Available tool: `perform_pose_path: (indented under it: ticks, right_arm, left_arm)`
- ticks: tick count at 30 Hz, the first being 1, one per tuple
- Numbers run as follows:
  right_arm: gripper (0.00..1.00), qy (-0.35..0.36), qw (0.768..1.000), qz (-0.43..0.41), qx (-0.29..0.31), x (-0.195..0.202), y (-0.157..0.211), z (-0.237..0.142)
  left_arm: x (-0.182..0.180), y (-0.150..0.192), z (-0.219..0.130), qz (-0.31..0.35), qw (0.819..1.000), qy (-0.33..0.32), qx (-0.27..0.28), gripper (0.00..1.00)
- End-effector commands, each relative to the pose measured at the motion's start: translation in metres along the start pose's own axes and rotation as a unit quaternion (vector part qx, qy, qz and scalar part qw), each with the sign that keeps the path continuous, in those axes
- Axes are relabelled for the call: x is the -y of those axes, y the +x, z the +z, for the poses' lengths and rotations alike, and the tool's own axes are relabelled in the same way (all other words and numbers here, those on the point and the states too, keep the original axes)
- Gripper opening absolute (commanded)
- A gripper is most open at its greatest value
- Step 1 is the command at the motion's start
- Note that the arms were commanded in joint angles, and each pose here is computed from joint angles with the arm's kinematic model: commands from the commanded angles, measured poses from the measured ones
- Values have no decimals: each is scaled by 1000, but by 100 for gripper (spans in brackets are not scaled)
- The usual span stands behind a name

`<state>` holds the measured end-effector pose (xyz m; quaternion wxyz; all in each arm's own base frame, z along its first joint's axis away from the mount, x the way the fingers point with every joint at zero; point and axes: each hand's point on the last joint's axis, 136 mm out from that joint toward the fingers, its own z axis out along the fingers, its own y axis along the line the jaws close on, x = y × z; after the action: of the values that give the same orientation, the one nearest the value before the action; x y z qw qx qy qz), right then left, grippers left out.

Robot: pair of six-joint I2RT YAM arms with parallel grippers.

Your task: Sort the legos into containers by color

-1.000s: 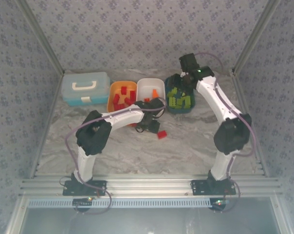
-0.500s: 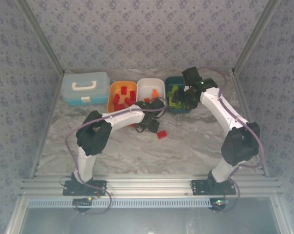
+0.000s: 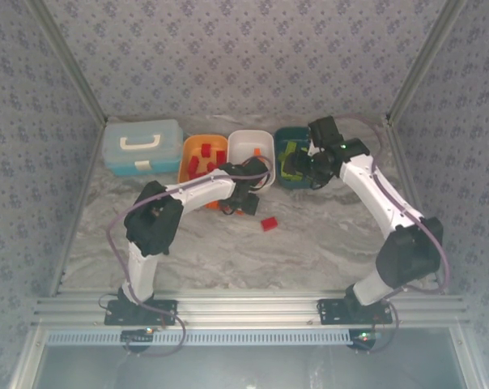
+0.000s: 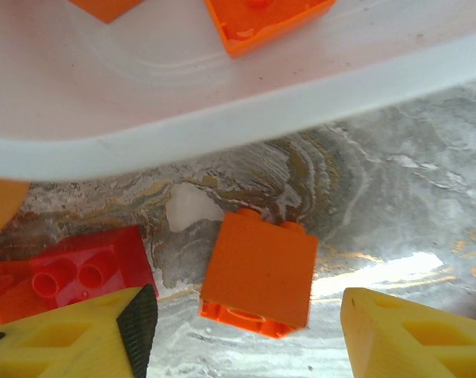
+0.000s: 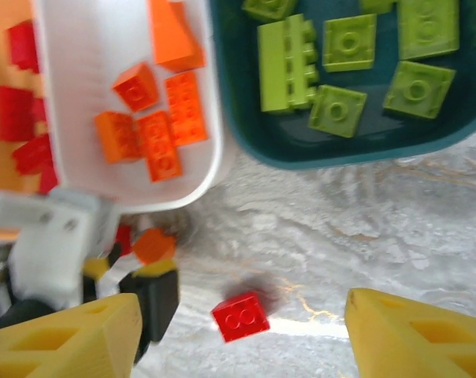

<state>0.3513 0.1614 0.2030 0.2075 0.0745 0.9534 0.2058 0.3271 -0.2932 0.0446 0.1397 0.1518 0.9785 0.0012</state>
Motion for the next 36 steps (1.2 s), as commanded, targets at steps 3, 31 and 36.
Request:
perform_pose_path:
  ticks: [3, 31, 36]
  right_arm:
    - [74, -137, 990, -6, -23, -35, 23, -25]
    - [75, -118, 991, 68, -3, 11, 33, -39]
    - [75, -104, 993, 56, -14, 3, 32, -26]
  left_arm:
    - [8, -3, 10, 2, 1000, 25, -11, 58]
    - [-14, -76, -107, -71, 988, 75, 114, 34]
    - [-21, -126, -90, -110, 980, 97, 132, 34]
